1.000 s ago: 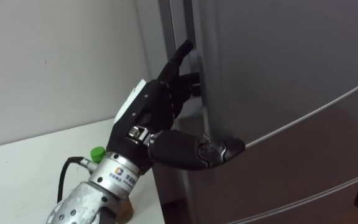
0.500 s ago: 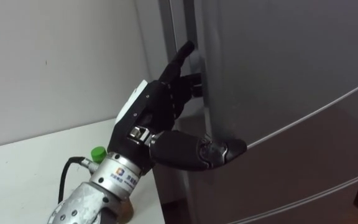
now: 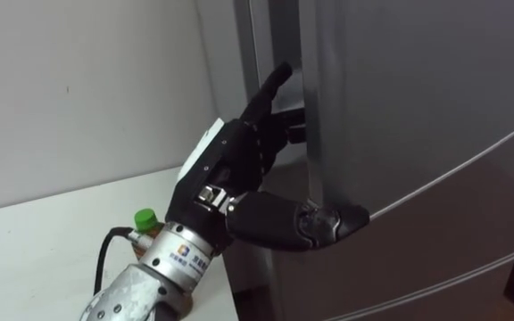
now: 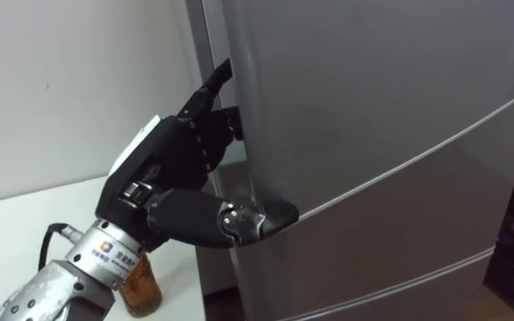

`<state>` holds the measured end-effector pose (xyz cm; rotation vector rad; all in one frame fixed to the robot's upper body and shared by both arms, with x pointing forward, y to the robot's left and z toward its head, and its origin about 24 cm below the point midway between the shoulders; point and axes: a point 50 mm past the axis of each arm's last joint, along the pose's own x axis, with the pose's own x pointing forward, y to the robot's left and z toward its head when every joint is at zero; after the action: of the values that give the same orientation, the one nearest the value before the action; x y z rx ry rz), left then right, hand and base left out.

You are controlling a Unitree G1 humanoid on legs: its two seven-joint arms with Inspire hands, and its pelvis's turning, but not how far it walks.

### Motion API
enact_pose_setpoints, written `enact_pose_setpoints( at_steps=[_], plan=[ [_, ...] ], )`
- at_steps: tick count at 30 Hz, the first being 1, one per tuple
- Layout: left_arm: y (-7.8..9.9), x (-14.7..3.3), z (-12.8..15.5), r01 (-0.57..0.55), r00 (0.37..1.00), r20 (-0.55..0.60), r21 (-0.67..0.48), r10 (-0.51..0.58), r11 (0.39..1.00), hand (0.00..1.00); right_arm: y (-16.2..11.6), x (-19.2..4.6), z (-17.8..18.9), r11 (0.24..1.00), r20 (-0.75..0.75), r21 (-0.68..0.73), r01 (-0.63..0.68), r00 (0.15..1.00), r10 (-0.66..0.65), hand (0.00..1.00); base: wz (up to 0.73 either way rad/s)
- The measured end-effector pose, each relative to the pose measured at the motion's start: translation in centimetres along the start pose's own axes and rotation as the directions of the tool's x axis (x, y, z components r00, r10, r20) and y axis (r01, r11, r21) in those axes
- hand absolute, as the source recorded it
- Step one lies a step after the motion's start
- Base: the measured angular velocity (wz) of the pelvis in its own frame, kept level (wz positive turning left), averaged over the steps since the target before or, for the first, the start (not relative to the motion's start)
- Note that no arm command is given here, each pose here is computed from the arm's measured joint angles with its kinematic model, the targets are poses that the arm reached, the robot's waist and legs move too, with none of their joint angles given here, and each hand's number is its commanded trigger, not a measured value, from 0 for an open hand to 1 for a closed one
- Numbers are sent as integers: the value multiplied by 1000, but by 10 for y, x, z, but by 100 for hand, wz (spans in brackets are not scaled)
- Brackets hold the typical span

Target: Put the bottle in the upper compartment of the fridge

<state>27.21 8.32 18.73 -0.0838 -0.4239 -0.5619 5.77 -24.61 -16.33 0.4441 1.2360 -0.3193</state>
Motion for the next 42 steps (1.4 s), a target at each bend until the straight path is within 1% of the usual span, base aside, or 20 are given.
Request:
enact_pose_setpoints(
  at_steps=[5,10,16,20,23,26,28,31,34,36,42],
  plan=[
    [-2,0,0,18,1000,0,-3,-18,1000,0,-1,0,0,1000,-2,1,3,1000,-3,0,0],
    [-9,1,-1,48,999,8,-12,-48,999,0,-6,-2,1,1000,4,8,15,1000,-15,0,0],
    [-19,1,-3,100,995,22,-72,-99,992,0,-17,-6,-3,998,9,27,54,999,-54,0,-4],
    [-27,0,-3,166,986,41,-122,-162,979,0,-18,-6,-2,998,15,24,62,998,-63,0,-7],
    [-35,-1,-4,235,972,54,-142,-229,962,0,-18,-6,-1,997,17,25,74,997,-74,0,-11],
    [-46,-2,-6,328,945,57,-153,-323,932,0,-19,-6,-1,997,17,29,76,997,-77,0,-14],
    [-54,-4,-9,414,910,54,-159,-411,896,0,-19,-6,-1,997,18,29,74,997,-75,0,-9],
    [-62,-7,-15,494,868,36,-170,-495,853,0,-18,-6,0,997,19,29,71,997,-71,0,-9],
    [-62,-8,-21,526,846,17,-179,-532,831,0,-17,-6,-1,997,21,42,71,997,-72,0,-10],
    [-62,-8,-22,534,841,12,-180,-541,826,0,-18,-6,-2,995,20,61,78,997,-80,0,-2],
    [-60,-10,-24,548,831,-7,-171,-557,819,0,-18,-6,-3,994,18,63,85,996,-86,0,0]
  ],
)
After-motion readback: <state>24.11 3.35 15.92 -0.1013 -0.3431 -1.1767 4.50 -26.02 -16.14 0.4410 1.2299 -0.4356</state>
